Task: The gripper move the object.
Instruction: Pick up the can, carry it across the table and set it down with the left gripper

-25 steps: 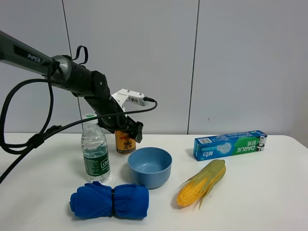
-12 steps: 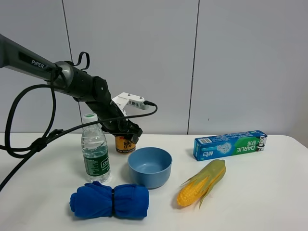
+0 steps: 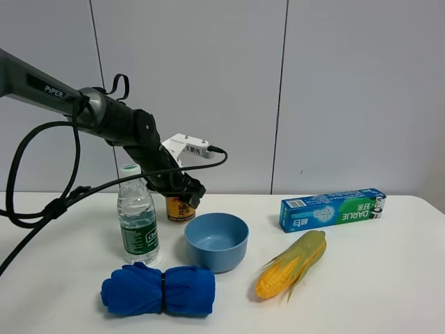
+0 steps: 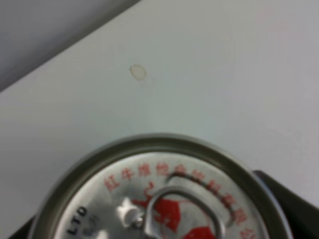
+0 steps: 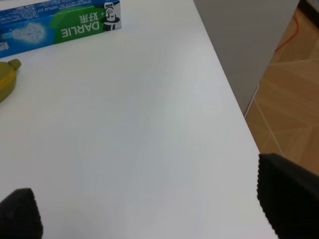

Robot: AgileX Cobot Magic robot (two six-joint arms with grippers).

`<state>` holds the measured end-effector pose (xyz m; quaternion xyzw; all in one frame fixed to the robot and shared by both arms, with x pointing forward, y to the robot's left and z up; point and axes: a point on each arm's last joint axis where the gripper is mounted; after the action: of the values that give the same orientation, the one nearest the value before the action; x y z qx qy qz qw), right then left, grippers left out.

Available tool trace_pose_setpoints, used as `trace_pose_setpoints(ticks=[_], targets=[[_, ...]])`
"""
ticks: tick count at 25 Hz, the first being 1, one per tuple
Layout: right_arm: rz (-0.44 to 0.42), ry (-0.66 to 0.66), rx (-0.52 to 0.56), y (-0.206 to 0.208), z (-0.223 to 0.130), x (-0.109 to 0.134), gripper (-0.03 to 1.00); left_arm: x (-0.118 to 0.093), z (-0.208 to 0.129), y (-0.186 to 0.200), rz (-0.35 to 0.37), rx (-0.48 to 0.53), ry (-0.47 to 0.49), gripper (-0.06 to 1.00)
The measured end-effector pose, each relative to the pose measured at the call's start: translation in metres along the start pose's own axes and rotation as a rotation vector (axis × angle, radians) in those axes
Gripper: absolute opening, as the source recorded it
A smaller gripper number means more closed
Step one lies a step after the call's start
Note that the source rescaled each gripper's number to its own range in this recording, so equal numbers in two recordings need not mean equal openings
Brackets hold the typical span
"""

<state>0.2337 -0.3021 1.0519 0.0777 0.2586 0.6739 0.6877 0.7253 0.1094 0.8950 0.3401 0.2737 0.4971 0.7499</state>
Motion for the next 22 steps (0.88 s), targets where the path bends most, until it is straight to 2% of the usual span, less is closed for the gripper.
trace_pose_setpoints(ticks=[3,5,8,11,15,22], targets=[[0.0,0.0,0.0,0.0,0.0,0.0,1.0,-0.011,0.012,0.018,-0.018,-0.016,-0.012,0.01],[0.0,0.0,0.0,0.0,0.0,0.0,1.0,-0.024,0.031,0.04,-0.036,-0.07,-0.029,0.01],[0.0,0.0,0.0,0.0,0.0,0.0,1.0,-0.049,0.06,0.075,-0.075,-0.166,-0.062,0.01],[0.0,0.0,0.0,0.0,0.0,0.0,1.0,-0.08,0.076,0.098,-0.123,-0.22,-0.097,0.01],[0.0,0.0,0.0,0.0,0.0,0.0,1.0,-0.111,0.074,0.103,-0.172,-0.215,-0.133,0.01],[0.0,0.0,0.0,0.0,0.0,0.0,1.0,-0.141,0.06,0.094,-0.21,-0.167,-0.179,0.01]])
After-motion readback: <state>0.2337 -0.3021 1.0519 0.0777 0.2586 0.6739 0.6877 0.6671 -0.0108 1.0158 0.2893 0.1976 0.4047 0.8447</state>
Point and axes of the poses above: a point on each arm's last joint axis where the gripper is mounted, y pointing back along that axis away from the gripper, x along the wrist's bending axis when the last joint is at zero, z = x × y, and after that the axes turned 13 degrees about y, right-handed
